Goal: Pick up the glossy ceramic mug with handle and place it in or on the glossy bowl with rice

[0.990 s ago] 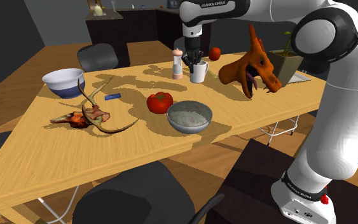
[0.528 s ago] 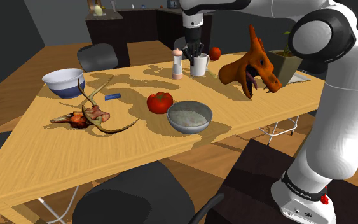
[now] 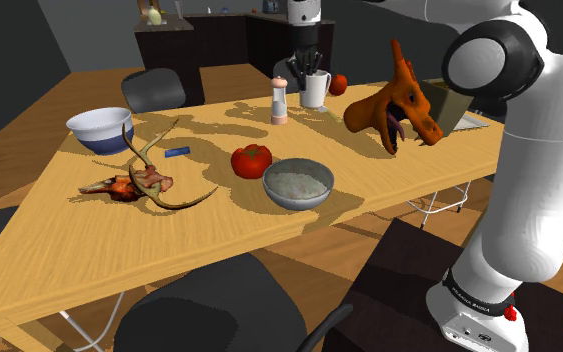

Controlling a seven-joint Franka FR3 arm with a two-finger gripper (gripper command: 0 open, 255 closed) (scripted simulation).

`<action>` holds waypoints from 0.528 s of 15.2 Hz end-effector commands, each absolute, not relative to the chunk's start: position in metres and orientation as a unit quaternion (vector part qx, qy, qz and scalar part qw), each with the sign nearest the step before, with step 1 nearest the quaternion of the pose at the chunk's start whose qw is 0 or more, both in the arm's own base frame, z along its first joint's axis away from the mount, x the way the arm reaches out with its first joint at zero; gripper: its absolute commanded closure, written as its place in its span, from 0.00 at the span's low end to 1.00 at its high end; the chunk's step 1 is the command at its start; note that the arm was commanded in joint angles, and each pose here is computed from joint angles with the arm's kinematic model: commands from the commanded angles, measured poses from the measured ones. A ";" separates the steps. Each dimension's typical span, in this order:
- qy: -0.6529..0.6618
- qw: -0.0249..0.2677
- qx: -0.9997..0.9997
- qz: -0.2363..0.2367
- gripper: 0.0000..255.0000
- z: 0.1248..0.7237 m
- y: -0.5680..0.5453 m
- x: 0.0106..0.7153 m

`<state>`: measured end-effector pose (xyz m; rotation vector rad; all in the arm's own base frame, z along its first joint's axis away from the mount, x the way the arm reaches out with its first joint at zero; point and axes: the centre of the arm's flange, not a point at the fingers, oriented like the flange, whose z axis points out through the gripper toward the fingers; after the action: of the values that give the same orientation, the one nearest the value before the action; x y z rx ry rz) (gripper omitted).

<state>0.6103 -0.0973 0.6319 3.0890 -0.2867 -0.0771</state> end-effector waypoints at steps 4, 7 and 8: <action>-0.092 0.019 0.995 -0.025 1.00 0.655 -0.097 0.611; -0.092 0.019 0.995 -0.025 1.00 0.659 -0.064 0.591; -0.092 0.019 0.995 -0.025 1.00 0.660 -0.053 0.584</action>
<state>0.5912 -0.0613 0.6605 3.0895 -0.2853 -0.0767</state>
